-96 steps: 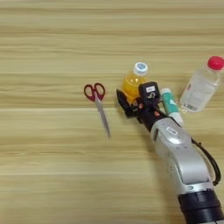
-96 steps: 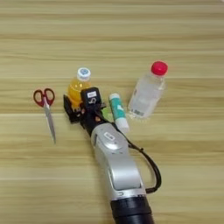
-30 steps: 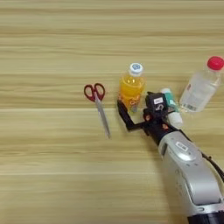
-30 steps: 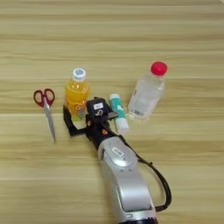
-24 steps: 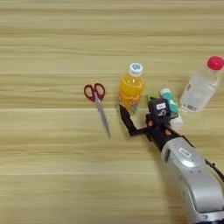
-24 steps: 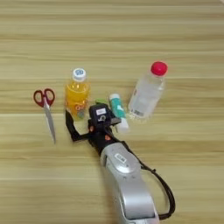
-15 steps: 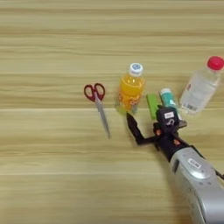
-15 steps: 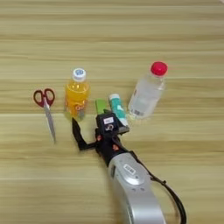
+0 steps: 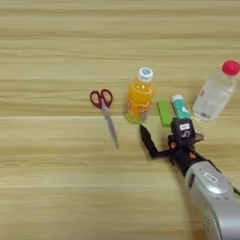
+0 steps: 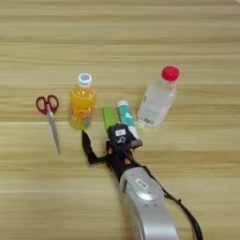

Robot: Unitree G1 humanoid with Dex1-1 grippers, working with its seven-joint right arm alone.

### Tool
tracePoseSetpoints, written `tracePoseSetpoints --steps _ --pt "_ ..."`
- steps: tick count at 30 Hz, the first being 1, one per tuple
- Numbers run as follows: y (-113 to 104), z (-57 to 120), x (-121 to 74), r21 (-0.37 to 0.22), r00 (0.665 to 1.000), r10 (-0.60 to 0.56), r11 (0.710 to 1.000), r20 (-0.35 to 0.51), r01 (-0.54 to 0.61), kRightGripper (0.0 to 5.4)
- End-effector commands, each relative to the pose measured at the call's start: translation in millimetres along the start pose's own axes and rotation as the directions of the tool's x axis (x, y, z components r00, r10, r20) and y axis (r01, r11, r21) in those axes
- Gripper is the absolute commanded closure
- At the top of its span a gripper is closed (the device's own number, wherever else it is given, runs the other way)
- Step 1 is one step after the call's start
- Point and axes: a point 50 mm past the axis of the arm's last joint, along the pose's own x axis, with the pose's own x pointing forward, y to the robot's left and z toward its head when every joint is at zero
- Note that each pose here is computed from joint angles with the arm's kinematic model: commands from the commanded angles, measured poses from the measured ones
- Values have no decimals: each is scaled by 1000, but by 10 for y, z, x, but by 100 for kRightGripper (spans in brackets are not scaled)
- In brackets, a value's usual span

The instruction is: Move the objects on the table

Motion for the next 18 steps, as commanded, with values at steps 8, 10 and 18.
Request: tracePoseSetpoints --steps 8,10,18 --pt "-65 155 112 -11 996 -19 1000 91 20 2" --pt "-73 149 121 -11 996 -22 1000 90 23 2" --pt "-86 129 142 -10 996 -37 999 87 38 2"
